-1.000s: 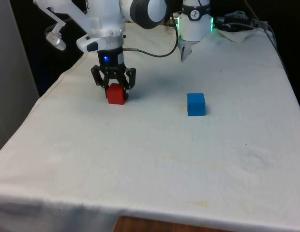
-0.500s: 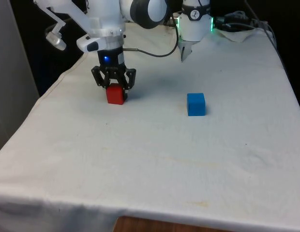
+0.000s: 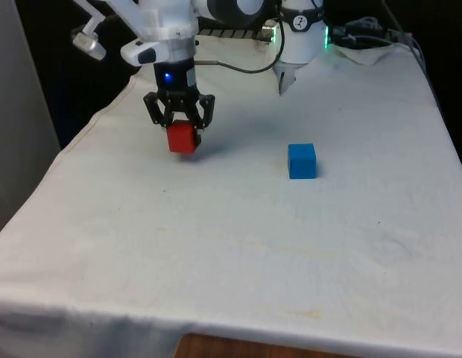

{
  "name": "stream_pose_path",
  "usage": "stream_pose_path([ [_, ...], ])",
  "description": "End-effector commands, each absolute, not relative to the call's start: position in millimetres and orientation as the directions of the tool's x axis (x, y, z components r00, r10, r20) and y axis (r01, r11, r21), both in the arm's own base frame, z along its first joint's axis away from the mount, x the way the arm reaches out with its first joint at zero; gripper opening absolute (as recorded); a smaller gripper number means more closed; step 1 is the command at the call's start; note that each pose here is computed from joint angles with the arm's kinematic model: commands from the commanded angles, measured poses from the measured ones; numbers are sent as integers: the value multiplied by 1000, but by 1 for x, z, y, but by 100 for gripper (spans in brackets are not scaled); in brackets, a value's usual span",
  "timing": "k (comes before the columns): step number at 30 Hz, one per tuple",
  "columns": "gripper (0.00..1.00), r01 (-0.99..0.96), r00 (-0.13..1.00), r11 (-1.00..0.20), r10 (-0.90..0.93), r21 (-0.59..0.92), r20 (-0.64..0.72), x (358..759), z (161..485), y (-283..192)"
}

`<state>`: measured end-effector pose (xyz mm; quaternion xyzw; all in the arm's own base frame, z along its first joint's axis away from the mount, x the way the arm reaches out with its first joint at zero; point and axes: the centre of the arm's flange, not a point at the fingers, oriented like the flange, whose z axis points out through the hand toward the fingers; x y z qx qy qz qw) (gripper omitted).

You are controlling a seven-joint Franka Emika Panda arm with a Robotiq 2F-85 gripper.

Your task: Stack the two cubes.

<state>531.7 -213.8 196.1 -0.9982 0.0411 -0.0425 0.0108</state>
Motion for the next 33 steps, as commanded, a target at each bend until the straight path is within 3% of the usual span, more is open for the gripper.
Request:
stream_pose_path([
  [1,1,-79,993,-997,-81,-26,87,532,198,-213],
  [33,1,-20,996,-996,-11,89,94,557,249,-172],
])
